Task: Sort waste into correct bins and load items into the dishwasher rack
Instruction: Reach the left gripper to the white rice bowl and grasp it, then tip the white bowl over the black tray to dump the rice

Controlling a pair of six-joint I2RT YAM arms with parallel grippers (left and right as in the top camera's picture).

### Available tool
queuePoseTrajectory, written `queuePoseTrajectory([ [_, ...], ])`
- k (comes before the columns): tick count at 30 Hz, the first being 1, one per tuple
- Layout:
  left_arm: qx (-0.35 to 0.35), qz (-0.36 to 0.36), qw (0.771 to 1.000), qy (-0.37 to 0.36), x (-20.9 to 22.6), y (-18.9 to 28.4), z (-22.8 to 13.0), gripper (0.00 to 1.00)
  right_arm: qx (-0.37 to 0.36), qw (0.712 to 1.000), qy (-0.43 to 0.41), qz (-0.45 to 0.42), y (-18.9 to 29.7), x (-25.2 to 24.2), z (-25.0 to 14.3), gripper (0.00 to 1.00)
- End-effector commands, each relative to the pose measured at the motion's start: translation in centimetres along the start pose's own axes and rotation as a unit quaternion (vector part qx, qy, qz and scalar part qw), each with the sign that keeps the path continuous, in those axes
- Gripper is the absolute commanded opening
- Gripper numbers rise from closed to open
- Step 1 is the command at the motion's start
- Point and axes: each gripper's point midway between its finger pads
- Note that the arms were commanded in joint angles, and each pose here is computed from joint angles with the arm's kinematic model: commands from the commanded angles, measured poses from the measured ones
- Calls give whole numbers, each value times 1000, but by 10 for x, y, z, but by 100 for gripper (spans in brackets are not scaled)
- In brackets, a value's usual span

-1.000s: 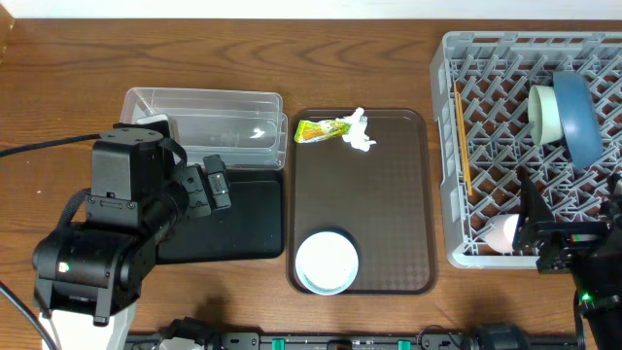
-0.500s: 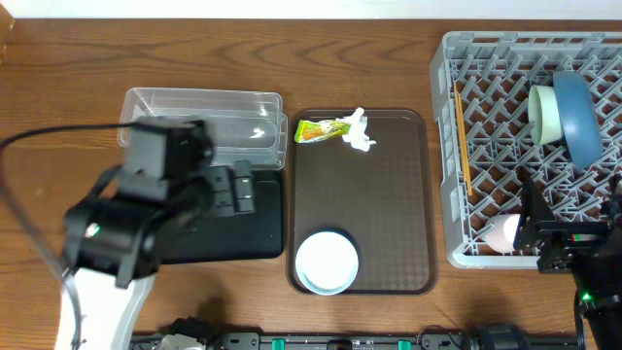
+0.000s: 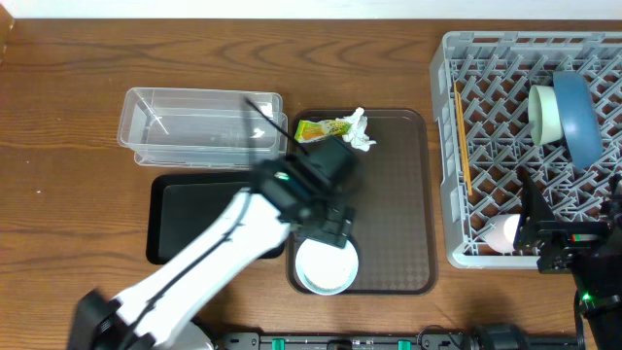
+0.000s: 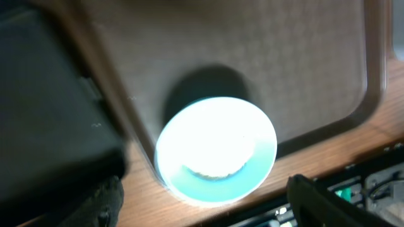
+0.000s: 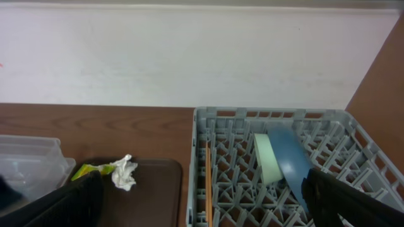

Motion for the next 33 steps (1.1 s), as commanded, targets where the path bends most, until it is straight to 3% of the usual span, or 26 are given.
queuePoseTrajectory([
  [1, 31, 27, 999, 10, -8, -41, -16, 78, 1, 1000, 3, -2, -1, -1, 0, 99],
  [6, 45, 30, 998, -39, -36, -78, -27, 71, 1, 1000, 3, -2, -1, -1, 0, 99],
  [8, 47, 29, 997, -53, -45, -90, -30, 63, 1, 1000, 3, -2, -1, -1, 0, 99],
  [11, 52, 46, 996, -63, -45, -106, -33, 61, 1, 1000, 3, -2, -1, -1, 0, 99],
  [17, 62, 57, 995, -59, -41, -117, -33, 26, 1, 1000, 3, -2, -1, -1, 0, 99],
  [21, 53, 48, 995, -65, -48, -107, -27, 8, 1, 1000, 3, -2, -1, -1, 0, 99],
  [29, 17, 14, 997, -73, -66, -59, -11, 6, 1, 1000, 3, -2, -1, -1, 0, 99],
  [33, -6, -6, 999, -43, -53, -28, 1, 6, 1, 1000, 3, -2, -1, -1, 0, 99],
])
Point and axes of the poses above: each gripper's point midway between its finger pads, its own y axis back along the fingers, its own x axis along the line the jaws close on, z = x × y, and after that the axes turned 9 degrees about y, right-handed
